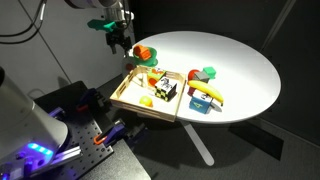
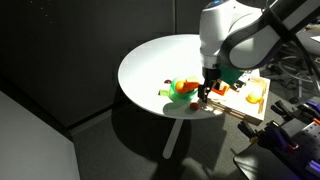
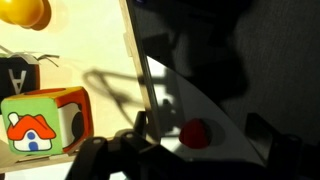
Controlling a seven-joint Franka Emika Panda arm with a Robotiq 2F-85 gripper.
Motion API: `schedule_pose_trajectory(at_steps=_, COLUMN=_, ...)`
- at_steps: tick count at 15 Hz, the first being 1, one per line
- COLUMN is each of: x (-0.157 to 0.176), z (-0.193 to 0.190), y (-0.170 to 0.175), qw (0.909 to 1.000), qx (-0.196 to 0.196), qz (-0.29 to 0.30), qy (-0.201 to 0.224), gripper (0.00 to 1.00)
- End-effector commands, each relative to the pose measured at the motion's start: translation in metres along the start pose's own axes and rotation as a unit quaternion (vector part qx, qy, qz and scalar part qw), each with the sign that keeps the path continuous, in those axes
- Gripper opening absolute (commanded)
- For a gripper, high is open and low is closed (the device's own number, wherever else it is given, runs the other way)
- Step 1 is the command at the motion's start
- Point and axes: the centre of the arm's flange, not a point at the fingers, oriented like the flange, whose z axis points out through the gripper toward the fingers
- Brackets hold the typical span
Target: Put the strawberry in the box.
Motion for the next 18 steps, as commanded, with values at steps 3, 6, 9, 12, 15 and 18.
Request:
schedule_pose_trajectory(at_steps=3, x=0.028, z=0.025, y=-0.014, qw=0.9992, qx=-0.030, qz=0.024, qy=0.008, gripper=1.00)
schedule_pose_trajectory(at_steps=6, x=0.037, z=0.039, y=-0.018, qw=0.9991, qx=-0.032, qz=0.029, qy=0.001, gripper=1.00)
schedule_pose_trajectory(at_steps=9, x=0.046, z=0.051, y=-0.021, qw=0.9994, qx=-0.026, qz=0.024, qy=-0.008, gripper=1.00)
schedule_pose_trajectory(at_steps=12, x=0.053, z=0.060, y=-0.027, qw=0.9995, qx=-0.024, qz=0.018, qy=-0.011, gripper=1.00)
schedule_pose_trajectory(at_steps=15, x=0.060, z=0.066, y=-0.034, qw=0.9996, qx=-0.023, qz=0.012, qy=-0.012, gripper=1.00)
schedule_pose_trajectory(at_steps=18, x=0.066, z=0.072, y=-0.041, qw=0.9996, qx=-0.026, qz=0.007, qy=-0.012, gripper=1.00)
